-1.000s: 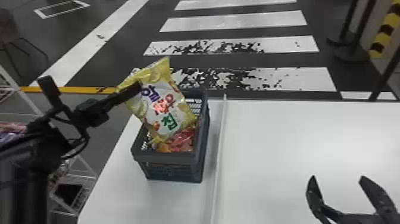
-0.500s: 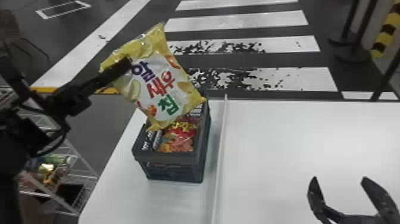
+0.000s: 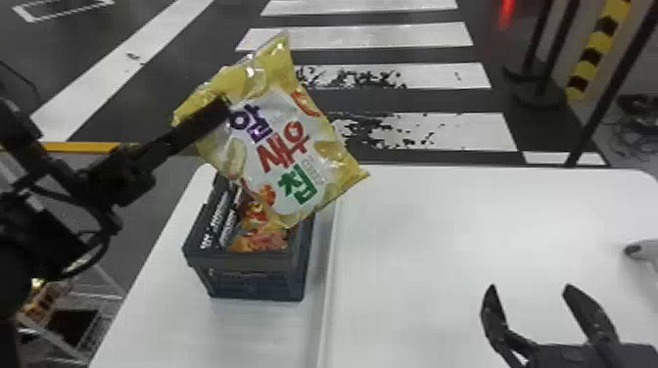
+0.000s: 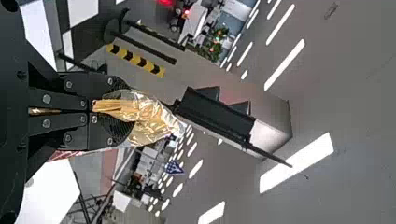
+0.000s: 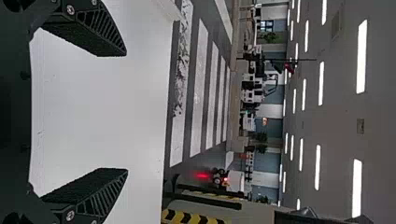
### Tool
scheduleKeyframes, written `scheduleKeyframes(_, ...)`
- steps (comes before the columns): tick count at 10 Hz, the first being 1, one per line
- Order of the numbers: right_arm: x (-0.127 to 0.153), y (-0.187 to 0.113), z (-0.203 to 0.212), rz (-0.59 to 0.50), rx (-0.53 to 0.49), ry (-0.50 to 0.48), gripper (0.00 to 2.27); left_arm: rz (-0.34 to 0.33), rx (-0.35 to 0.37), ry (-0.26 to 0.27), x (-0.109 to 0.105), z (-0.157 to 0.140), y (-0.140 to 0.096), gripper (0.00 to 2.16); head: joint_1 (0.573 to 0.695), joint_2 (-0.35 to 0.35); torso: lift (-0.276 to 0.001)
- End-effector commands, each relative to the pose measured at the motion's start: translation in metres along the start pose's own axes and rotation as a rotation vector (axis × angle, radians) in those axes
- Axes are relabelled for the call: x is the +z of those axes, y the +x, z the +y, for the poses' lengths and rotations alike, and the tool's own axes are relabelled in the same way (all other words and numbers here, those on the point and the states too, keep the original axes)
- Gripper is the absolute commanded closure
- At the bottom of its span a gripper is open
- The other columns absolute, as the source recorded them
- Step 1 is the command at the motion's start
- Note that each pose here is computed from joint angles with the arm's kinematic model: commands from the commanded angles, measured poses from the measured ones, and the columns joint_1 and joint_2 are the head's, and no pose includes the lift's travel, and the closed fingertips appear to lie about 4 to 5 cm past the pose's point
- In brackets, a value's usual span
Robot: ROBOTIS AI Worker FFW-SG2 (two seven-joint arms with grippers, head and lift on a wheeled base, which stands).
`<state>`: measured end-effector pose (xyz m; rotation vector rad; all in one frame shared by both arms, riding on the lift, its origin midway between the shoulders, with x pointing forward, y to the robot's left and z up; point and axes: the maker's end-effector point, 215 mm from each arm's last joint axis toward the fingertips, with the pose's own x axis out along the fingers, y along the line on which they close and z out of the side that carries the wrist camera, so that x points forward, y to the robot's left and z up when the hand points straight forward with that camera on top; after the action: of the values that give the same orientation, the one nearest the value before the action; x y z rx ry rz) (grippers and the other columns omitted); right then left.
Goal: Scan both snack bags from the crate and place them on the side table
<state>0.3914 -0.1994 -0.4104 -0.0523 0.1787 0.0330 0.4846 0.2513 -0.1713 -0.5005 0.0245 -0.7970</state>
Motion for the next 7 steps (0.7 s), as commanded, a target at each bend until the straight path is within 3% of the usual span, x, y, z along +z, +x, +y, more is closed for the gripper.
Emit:
scheduleKeyframes(1, 0.004, -0.002, -0.005, -0.011, -0.009, 0.002, 0.11, 0.011, -0.054, -0.066, -0.029, -0.017, 0.026, 2.13, 0.695, 0.077, -0.095)
scheduleKeyframes(3, 0.009, -0.007, -0.015, -0.029, -0.028, 0.003, 0.11, 0.085, -0.087, -0.148, -0.086, -0.029, 0.064, 2.13, 0.695, 0.013, -0.095)
scheduleKeyframes(5, 0.015, -0.010, -0.031, -0.046, -0.064, 0.014, 0.11, 0.186, -0.082, -0.144, -0.142, -0.032, 0.091, 2.13, 0.695, -0.083, -0.095)
scheduleKeyframes(7, 0.019, -0.011, -0.043, -0.057, -0.086, 0.023, 0.11, 0.224, -0.110, -0.120, -0.183, -0.040, 0.118, 2.13, 0.695, -0.145, -0.095)
